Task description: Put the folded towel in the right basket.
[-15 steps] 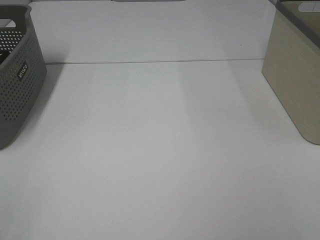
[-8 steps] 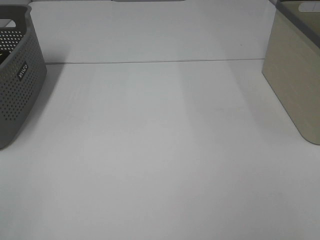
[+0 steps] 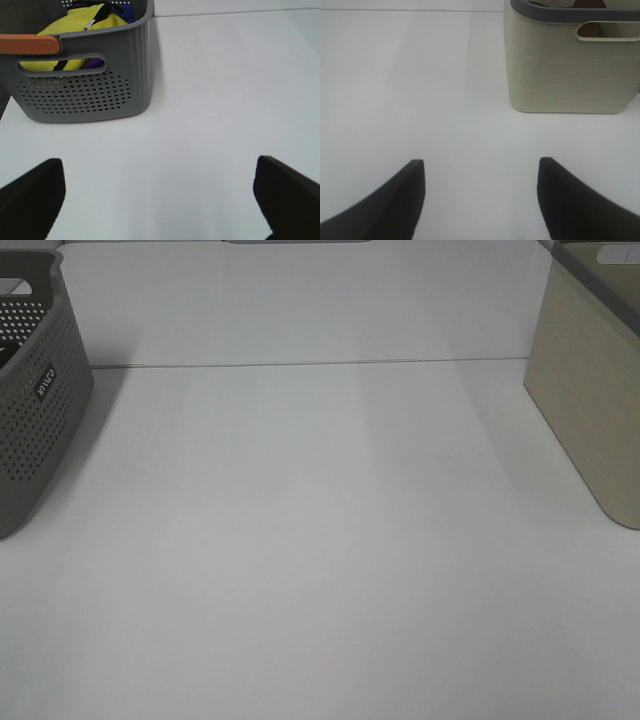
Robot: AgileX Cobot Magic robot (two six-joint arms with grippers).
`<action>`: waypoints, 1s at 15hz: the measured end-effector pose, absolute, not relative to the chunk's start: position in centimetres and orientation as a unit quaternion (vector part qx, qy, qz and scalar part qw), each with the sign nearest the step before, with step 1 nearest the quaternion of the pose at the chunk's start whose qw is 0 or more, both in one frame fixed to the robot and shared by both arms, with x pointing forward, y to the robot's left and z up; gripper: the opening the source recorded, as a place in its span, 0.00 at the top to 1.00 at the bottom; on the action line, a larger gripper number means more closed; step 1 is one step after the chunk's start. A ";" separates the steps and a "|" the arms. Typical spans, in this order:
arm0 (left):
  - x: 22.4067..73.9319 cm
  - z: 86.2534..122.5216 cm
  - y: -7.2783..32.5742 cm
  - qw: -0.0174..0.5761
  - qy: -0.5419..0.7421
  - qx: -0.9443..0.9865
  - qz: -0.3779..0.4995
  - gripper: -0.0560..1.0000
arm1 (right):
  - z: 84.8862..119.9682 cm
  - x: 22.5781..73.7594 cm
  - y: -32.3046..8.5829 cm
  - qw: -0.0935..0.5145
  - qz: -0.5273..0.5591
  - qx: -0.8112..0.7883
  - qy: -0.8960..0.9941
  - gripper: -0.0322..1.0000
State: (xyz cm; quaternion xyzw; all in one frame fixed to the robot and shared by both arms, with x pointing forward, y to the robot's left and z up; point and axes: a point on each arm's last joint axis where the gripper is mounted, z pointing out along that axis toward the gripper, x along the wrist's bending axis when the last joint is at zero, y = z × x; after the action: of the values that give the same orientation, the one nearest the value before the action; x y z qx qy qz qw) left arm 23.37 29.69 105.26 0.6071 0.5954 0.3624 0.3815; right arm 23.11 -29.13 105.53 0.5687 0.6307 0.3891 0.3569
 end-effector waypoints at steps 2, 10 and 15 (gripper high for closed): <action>23.4 105.3 29.7 0.382 0.595 0.607 0.362 0.03 | 105.5 23.1 -29.1 0.357 0.389 0.569 0.631 0.37; 23.4 105.3 29.7 0.382 0.595 0.607 0.362 0.03 | 105.5 23.1 -29.1 0.357 0.389 0.569 0.631 0.37; 23.4 105.3 29.7 0.382 0.595 0.607 0.362 0.03 | 105.5 23.1 -29.1 0.357 0.389 0.569 0.631 0.37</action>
State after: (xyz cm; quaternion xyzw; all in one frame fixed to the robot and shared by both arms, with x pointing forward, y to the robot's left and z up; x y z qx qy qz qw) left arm 23.37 29.69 105.26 0.6071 0.5954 0.3624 0.3815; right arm 23.11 -29.12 105.53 0.5687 0.6307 0.3894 0.3566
